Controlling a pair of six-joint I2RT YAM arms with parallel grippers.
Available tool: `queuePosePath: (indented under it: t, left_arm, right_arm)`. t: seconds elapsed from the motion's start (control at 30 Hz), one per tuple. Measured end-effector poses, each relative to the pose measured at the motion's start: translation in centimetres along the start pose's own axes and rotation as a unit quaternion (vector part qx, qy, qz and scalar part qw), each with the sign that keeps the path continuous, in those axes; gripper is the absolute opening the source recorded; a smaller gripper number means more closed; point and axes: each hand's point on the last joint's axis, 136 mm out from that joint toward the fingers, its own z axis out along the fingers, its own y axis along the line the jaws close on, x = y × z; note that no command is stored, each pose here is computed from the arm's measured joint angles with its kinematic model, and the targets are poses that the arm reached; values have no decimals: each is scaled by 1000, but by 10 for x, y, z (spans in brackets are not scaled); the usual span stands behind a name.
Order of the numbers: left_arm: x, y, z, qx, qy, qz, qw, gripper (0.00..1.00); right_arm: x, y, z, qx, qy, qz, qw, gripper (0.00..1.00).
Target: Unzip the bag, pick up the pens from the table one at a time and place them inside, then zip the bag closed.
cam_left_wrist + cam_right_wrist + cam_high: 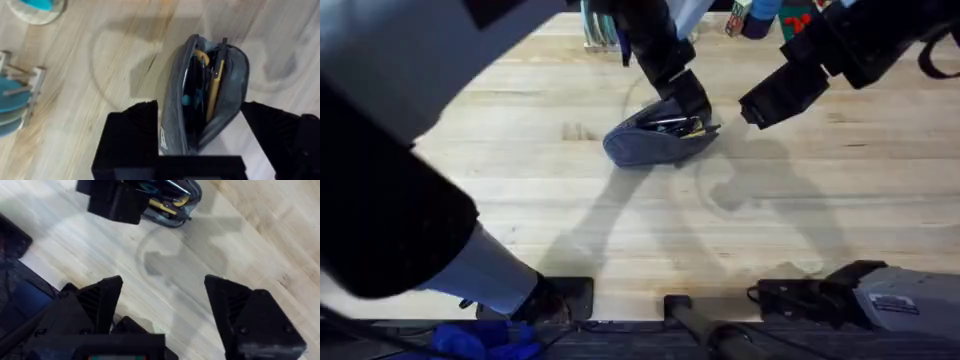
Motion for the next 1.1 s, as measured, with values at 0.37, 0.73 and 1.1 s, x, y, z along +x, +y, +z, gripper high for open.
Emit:
queuePosePath:
  t: [0.37, 0.73, 1.1]
  left_arm:
    - [-8, -3, -44, -30, -22, -47, 998, 995]
    - [-1, -10, -89, -69, -42, -77, 994, 995]
    - [37, -22, -124, -93, -7, -120, 988, 994]
  right_arm:
    - [34, 9, -3, -16, 69, 8, 997, 995]
    - [34, 8, -3, -16, 70, 8, 997, 996]
    - [34, 8, -3, -16, 69, 8, 997, 995]
